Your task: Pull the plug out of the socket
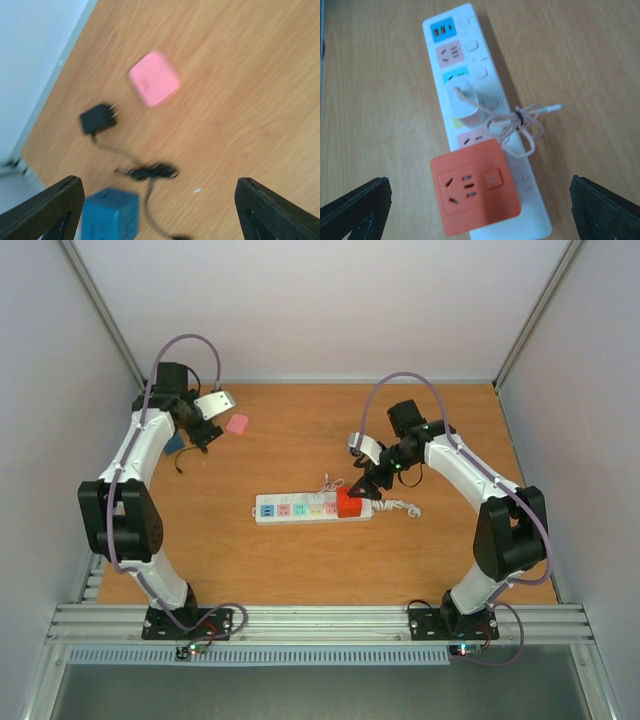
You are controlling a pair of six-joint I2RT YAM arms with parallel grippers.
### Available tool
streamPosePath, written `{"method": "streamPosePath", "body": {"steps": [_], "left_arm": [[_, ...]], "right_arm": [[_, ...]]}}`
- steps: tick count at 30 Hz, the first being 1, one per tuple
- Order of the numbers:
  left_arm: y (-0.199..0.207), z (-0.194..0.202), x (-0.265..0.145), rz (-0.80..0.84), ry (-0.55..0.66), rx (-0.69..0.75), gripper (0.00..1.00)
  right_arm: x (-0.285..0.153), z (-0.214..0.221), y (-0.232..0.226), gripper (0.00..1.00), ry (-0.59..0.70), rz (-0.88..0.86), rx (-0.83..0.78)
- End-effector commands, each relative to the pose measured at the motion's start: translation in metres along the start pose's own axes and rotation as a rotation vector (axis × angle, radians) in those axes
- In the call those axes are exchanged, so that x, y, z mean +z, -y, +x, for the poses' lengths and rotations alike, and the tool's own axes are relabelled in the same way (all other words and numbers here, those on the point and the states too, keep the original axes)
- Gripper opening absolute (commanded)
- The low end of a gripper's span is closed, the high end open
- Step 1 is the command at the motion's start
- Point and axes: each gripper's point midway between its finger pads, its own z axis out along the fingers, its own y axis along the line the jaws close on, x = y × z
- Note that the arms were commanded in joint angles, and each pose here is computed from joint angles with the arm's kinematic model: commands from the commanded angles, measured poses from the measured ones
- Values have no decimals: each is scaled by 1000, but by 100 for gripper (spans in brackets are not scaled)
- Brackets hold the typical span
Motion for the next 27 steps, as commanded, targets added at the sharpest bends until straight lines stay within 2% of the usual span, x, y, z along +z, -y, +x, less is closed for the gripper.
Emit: {"method": "streamPosePath", "body": {"steps": [1,3,9,15,19,27], "left_arm": [[46,-42,-19,189,241,-33,84],[74,-61,-26,264,310,4,83],[136,-81,-47,433,479,58,83],[189,-92,-47,595,507,35,82],[214,-96,-42,617,510,64,81],[239,-104,-34,637,539,87,80]], "right_arm": [[-4,19,-12,98,-11,-30,-35],[-2,32,-11,97,-24,-27,-42],[8,49,-11,98,-17,-23,-83],[20,50,-6,99,22,-35,-119],[28,53,-3,98,21,-50,-137],[43,54,-8,95,20,-67,-181]]}}
